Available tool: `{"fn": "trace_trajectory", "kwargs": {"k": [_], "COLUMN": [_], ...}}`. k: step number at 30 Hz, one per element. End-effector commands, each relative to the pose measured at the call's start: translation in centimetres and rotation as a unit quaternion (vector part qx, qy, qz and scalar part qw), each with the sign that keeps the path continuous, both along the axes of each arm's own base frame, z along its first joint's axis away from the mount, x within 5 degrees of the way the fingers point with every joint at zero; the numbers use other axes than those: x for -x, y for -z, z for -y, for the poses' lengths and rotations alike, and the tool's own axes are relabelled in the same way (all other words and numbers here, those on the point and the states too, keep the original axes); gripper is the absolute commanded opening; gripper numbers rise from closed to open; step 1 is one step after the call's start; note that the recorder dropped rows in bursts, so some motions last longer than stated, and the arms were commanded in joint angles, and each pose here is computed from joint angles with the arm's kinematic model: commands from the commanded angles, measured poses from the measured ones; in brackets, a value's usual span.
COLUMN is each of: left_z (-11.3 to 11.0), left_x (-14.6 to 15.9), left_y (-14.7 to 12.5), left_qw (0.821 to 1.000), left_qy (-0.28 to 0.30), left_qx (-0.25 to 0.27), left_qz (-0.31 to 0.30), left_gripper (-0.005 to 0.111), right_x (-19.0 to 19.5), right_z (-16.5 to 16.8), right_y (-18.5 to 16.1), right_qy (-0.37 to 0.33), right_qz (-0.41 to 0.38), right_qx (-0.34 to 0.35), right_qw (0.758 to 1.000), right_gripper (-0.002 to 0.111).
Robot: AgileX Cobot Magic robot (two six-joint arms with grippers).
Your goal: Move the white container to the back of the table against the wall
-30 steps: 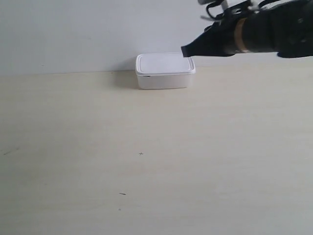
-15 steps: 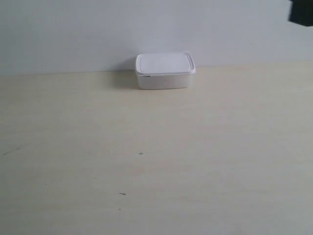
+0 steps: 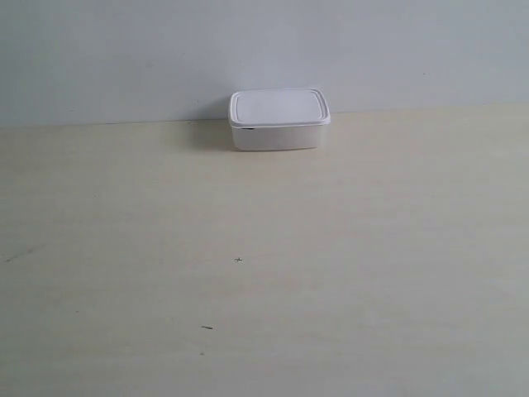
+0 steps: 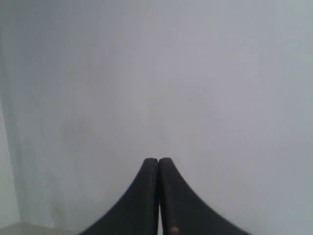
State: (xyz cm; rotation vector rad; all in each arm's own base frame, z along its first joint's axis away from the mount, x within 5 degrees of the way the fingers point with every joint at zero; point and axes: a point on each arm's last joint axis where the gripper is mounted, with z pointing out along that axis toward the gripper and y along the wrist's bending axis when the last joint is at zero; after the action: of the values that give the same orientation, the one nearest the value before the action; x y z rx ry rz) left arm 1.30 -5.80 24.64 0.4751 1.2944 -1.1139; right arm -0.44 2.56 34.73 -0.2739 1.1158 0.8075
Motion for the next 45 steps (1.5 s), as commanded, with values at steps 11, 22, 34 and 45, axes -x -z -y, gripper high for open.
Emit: {"fn": "trace_trajectory", "kwargs": {"k": [11, 22, 34, 45], "left_z": [-1.5, -1.6, -1.6, -1.6], "left_x": [-2.4, -2.6, -2.6, -2.6], "left_y": [2.5, 2.6, 2.6, 2.6], "left_qw": [0.978, 0.973, 0.973, 0.973], "left_qy": [-0.173, -0.190, -0.188, -0.188], "left_qx": [-0.105, -0.124, -0.123, -0.123], "left_qz": [0.047, 0.053, 0.054, 0.054], "left_gripper": [0.000, 0.000, 0.000, 0.000], "right_x": [-3.0, -4.6, -3.6, -3.6], "right_z": [-1.4, -1.4, -2.7, -2.7], "right_y": [7.9, 13.3, 13.5, 13.5], "right_qy": [-0.026, 0.026, -0.049, -0.049], "right_qz": [-0.136, -0.164, -0.134, -0.134], "right_qx": [0.016, 0.081, 0.133, 0.133], "right_qw": [0.990, 0.983, 0.981, 0.981], "right_gripper": [0.000, 0.000, 0.000, 0.000]}}
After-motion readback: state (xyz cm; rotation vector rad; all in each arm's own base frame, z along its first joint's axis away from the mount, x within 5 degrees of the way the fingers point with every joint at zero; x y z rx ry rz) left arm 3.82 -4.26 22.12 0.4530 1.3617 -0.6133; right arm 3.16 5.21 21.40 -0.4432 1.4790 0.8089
